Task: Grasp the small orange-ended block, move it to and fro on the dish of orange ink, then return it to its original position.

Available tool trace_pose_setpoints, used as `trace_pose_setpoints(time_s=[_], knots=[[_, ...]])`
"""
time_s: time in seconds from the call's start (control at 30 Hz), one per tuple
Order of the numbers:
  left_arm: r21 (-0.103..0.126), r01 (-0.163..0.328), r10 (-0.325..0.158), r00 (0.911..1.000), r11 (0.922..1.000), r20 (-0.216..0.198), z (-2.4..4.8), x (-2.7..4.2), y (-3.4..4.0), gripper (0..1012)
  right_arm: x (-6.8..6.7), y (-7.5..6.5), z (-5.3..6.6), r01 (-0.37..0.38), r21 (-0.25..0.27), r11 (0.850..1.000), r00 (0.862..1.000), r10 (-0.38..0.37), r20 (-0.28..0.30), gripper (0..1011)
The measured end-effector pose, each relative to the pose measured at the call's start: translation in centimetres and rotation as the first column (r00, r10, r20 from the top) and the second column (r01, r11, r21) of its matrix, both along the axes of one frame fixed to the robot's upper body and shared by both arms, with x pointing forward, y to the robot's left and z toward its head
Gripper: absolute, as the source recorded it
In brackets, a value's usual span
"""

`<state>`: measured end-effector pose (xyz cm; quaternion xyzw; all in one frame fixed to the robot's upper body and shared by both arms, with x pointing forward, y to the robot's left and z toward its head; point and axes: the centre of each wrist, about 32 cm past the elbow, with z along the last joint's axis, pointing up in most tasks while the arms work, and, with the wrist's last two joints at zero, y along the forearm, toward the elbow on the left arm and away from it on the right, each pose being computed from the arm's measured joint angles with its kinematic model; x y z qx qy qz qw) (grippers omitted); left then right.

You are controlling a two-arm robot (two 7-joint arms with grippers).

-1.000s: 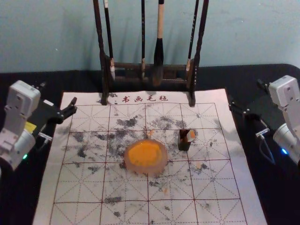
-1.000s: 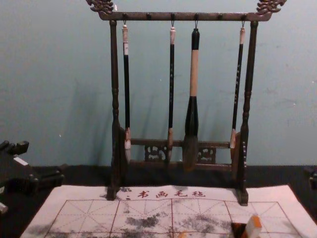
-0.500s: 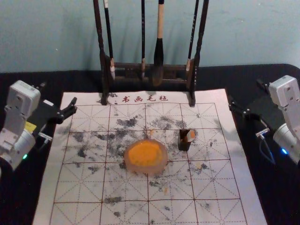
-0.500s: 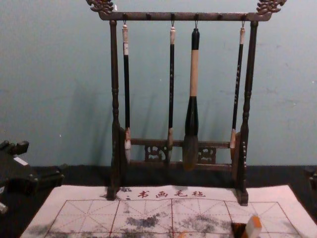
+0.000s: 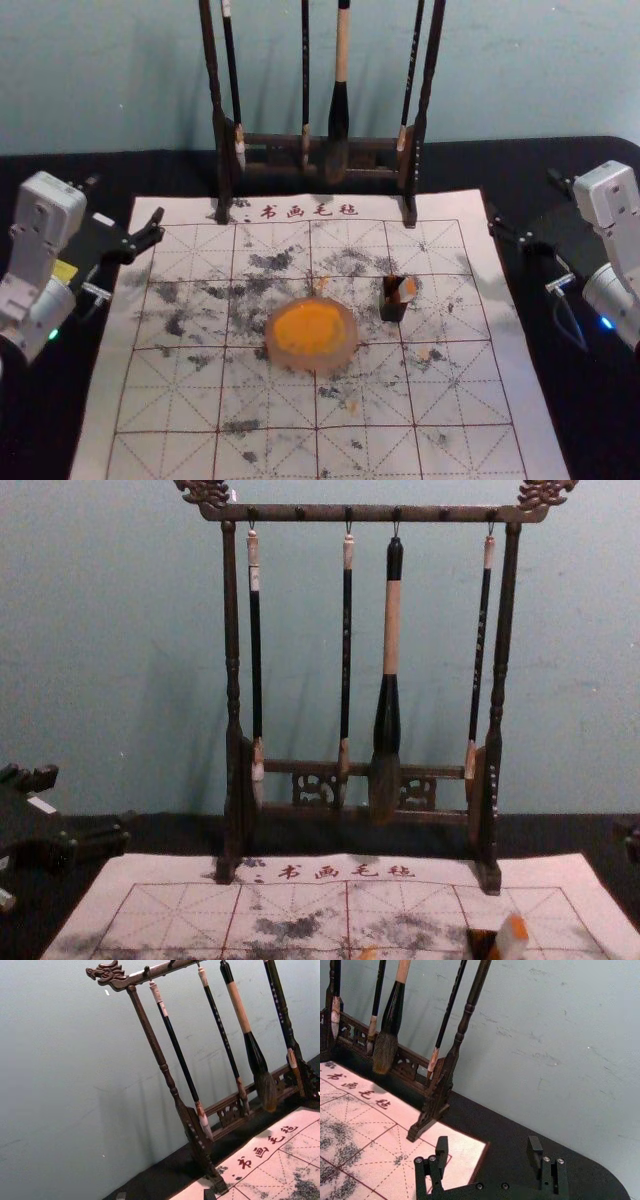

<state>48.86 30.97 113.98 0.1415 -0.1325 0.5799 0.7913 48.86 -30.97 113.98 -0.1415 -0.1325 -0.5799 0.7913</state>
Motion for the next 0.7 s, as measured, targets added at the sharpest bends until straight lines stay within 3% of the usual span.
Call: trace_pose_setpoints(time_s=[0.23, 0.4, 0.7], knots=[[0.0, 0.0, 0.0, 1.0, 1.0, 0.0, 0.0, 0.0, 0.0, 1001, -0.5, 0.0, 0.2, -0.021, 0.022, 1.0, 1.0, 0.021, -0.008, 1002], [0.0, 0.0, 0.0, 1.0, 1.0, 0.0, 0.0, 0.0, 0.0, 1001, -1.6, 0.1, 0.5, -0.053, 0.063, 0.997, 0.998, 0.055, -0.035, 1002], [0.0, 0.0, 0.0, 1.0, 1.0, 0.0, 0.0, 0.0, 0.0, 1001, -4.6, 0.3, 0.6, -0.106, 0.113, 0.988, 0.982, 0.122, -0.143, 1002]])
